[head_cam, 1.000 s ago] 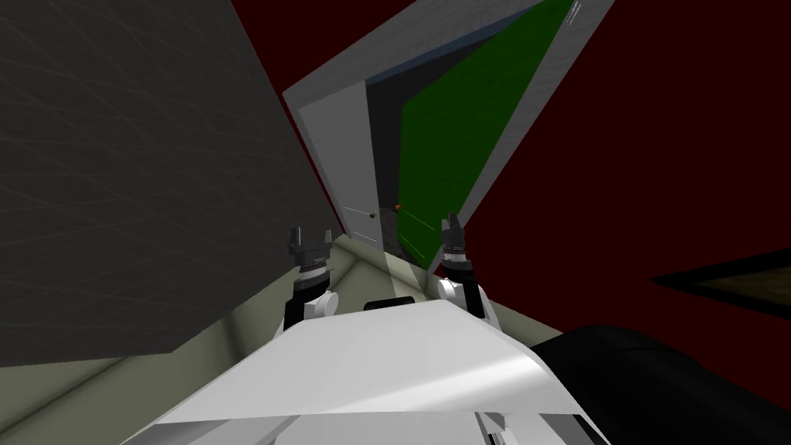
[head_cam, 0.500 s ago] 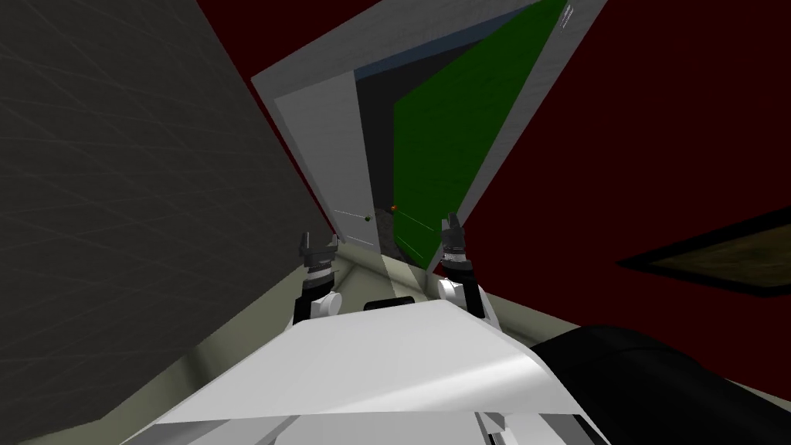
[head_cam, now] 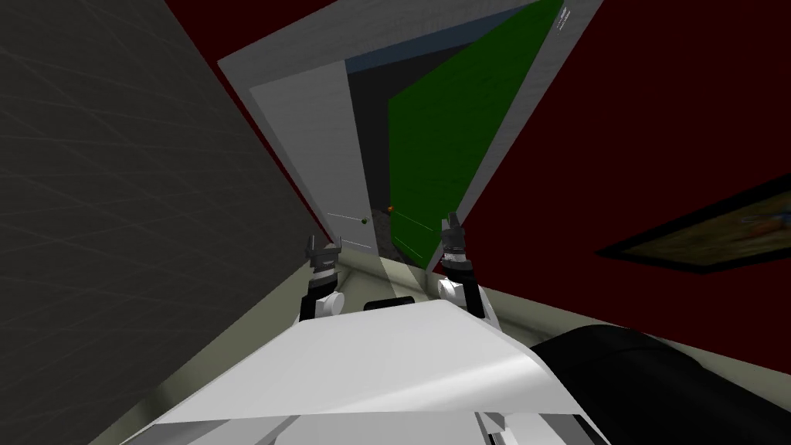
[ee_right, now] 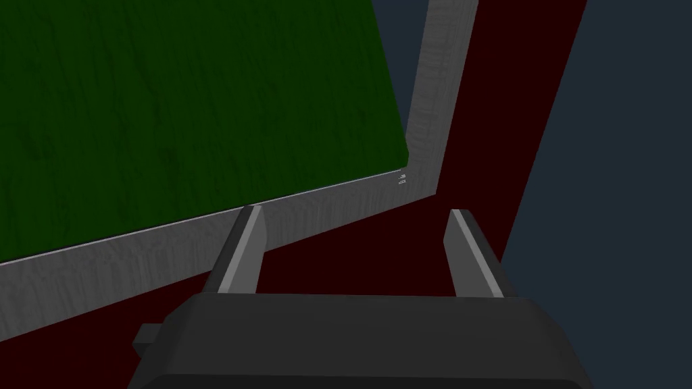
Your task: Push the door open
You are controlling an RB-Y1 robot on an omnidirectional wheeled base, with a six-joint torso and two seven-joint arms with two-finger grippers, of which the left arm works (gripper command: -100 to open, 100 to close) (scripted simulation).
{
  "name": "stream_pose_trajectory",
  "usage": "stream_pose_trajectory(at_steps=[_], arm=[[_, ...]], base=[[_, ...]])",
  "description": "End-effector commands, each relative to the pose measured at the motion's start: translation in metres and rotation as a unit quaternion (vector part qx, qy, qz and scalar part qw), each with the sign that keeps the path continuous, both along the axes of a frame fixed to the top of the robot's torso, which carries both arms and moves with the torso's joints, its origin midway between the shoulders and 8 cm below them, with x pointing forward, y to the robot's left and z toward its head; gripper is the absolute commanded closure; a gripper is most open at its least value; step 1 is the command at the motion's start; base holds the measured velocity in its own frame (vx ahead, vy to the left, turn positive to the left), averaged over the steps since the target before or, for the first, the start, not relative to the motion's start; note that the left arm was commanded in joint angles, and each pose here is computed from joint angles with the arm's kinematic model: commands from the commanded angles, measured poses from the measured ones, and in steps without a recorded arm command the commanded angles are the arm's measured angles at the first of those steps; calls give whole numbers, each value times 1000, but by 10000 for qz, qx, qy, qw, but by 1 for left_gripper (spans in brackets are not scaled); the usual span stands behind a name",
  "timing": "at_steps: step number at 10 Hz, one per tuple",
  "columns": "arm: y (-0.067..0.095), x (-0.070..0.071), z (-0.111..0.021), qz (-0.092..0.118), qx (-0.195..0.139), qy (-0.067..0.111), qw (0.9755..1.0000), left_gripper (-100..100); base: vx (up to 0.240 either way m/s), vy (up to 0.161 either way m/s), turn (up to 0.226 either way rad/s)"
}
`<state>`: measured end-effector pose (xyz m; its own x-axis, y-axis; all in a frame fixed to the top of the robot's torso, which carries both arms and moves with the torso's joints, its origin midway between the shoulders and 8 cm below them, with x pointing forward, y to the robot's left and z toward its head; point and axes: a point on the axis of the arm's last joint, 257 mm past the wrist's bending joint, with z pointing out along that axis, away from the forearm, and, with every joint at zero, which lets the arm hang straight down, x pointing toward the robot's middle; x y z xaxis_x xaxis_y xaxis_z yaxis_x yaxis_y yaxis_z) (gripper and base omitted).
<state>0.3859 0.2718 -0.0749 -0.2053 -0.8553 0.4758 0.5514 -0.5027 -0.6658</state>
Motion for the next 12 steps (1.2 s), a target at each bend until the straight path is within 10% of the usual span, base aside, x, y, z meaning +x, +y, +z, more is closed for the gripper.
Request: stream_pose_trajectory(at_steps=[1,12], arm=[[1,4,-11,-78,-154,62,9998,-100],[6,23,-87,-477,-1294,506,9892,-100]], base=[[62,73,-140],[64,100,-167]])
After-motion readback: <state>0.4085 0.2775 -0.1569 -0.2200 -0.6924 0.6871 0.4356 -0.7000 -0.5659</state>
